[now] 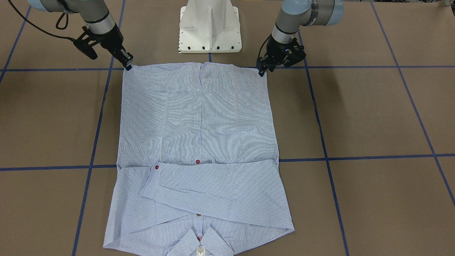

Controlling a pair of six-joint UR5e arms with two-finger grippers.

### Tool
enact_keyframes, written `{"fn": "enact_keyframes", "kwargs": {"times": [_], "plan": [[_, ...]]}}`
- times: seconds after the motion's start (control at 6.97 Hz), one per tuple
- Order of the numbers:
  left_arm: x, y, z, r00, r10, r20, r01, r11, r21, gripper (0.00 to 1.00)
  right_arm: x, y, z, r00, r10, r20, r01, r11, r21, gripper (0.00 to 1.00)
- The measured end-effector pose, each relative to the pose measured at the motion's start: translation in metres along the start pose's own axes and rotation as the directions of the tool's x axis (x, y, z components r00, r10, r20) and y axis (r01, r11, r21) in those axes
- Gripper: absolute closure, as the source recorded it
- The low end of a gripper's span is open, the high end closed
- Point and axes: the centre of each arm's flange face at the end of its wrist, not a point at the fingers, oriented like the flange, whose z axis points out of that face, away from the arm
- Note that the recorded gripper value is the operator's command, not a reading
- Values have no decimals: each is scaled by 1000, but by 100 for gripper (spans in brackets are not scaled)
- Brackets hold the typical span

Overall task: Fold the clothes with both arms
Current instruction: 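Position both grippers at the bottom hem corners and grasp them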

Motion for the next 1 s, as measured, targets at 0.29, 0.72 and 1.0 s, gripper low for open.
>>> {"fn": "enact_keyframes", "kwargs": {"times": [0.29, 0.72, 1.0], "plan": [[-3, 6, 6, 1000, 7, 11, -6, 1000, -7, 50, 0, 0, 0, 1000, 0, -1, 0, 1000, -1, 100], [-5, 10, 11, 1000, 11, 21, -11, 1000, -12, 100, 1, 0, 0, 1000, 0, -2, 0, 1000, 0, 100], [-6, 11, 13, 1000, 13, 25, -12, 1000, -12, 100, 1, -1, -1, 1000, 1, -2, -1, 1000, -1, 100]]}}
